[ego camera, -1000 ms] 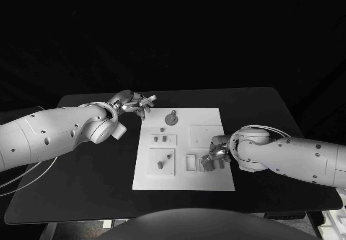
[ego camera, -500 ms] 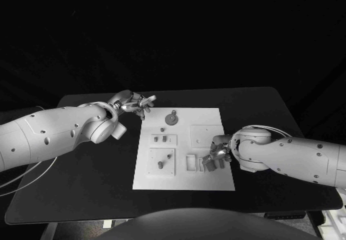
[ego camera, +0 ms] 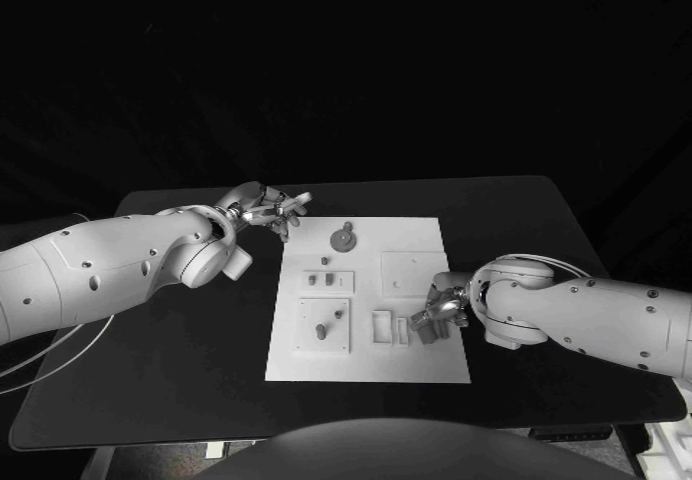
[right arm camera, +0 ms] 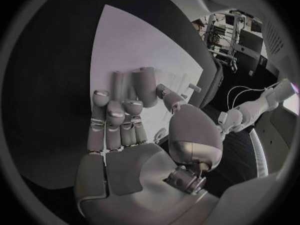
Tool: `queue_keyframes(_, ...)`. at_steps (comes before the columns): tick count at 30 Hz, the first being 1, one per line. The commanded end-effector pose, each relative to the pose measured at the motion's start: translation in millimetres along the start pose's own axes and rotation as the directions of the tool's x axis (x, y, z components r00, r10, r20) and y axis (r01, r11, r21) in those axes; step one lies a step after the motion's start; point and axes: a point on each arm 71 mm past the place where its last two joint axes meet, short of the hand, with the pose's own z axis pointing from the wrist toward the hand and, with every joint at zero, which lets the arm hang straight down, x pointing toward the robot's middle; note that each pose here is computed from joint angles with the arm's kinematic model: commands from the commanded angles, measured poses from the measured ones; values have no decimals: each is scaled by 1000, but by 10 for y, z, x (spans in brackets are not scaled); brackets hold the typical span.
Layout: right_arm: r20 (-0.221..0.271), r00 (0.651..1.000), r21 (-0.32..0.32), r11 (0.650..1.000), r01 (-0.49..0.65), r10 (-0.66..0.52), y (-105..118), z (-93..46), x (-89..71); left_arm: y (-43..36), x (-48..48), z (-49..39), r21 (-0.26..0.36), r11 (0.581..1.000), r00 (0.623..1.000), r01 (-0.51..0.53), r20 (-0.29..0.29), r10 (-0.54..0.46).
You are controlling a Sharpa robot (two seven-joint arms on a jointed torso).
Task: Assemble the parts on the task board
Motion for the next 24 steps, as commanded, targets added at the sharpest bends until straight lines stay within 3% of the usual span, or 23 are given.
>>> queue_keyframes(1,-25,997,8,997,-77,78,-27,-3,34,-25,16,2,18,1000,1000,4,-6,-4)
queue_keyframes(24,-41,959,-9,959,-282,282,91,-58,-37,-11,-25,-1,20,1000,1000,3,17,-3)
